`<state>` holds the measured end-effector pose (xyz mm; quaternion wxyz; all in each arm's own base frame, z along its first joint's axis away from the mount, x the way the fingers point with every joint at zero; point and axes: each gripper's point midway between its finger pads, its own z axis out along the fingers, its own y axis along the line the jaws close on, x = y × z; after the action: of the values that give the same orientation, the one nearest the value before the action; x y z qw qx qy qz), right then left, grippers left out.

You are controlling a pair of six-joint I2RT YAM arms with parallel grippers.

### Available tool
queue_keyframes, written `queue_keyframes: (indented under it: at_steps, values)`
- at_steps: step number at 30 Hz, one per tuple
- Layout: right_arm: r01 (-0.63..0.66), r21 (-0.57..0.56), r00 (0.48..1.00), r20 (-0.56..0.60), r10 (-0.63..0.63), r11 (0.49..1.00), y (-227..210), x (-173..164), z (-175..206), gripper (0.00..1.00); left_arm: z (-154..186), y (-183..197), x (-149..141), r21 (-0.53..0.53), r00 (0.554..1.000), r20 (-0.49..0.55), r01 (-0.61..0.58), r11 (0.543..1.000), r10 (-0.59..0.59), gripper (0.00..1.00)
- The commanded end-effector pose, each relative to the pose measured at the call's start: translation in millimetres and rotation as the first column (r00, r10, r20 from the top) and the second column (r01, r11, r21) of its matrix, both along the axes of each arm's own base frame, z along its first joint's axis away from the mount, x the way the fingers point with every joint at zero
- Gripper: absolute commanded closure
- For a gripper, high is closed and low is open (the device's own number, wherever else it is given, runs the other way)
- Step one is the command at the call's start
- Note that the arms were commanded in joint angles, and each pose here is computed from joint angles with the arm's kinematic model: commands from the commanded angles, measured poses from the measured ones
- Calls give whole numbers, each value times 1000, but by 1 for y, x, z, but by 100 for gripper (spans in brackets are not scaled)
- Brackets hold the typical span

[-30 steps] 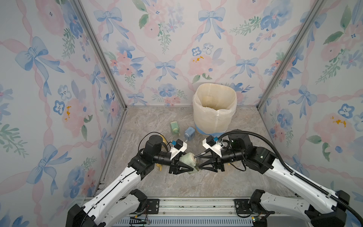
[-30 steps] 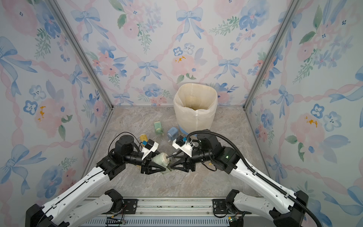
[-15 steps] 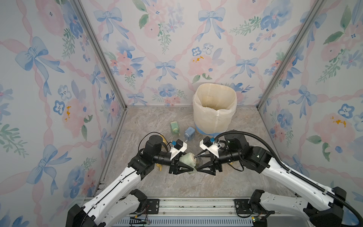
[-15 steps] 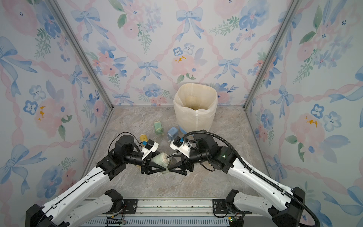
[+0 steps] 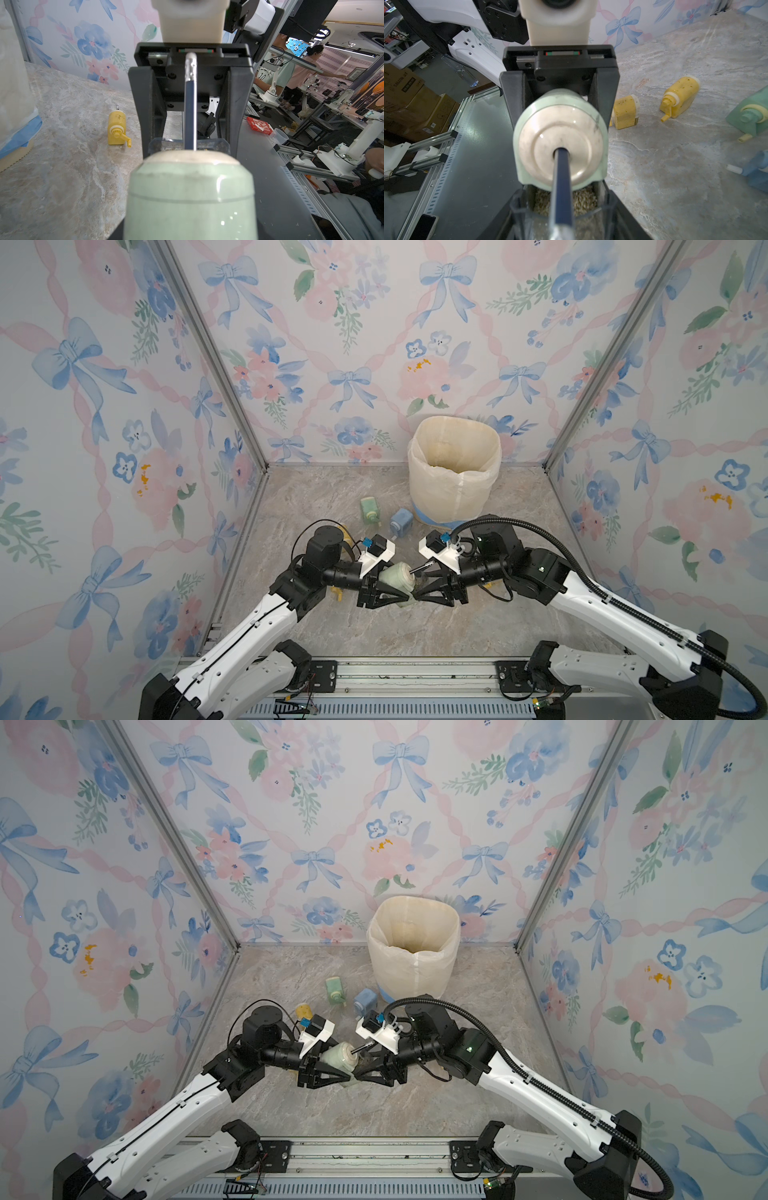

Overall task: Take out the pencil sharpener tray and clean the shavings
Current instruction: Open the container of the pencil sharpener.

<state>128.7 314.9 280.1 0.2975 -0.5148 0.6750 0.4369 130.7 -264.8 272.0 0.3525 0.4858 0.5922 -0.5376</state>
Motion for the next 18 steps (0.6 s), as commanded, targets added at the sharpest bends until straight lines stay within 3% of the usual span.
queue_keyframes:
  at_steps: [1,18]
  values:
    - [31,-3,999,13,-31,1000,-7,0,10,43,10,2,-8,-32,998,56,29,999,-27,100]
    - [101,88,995,4,-102,991,-34,6,38,45,14,6,-4,-37,994,104,-15,999,18,100]
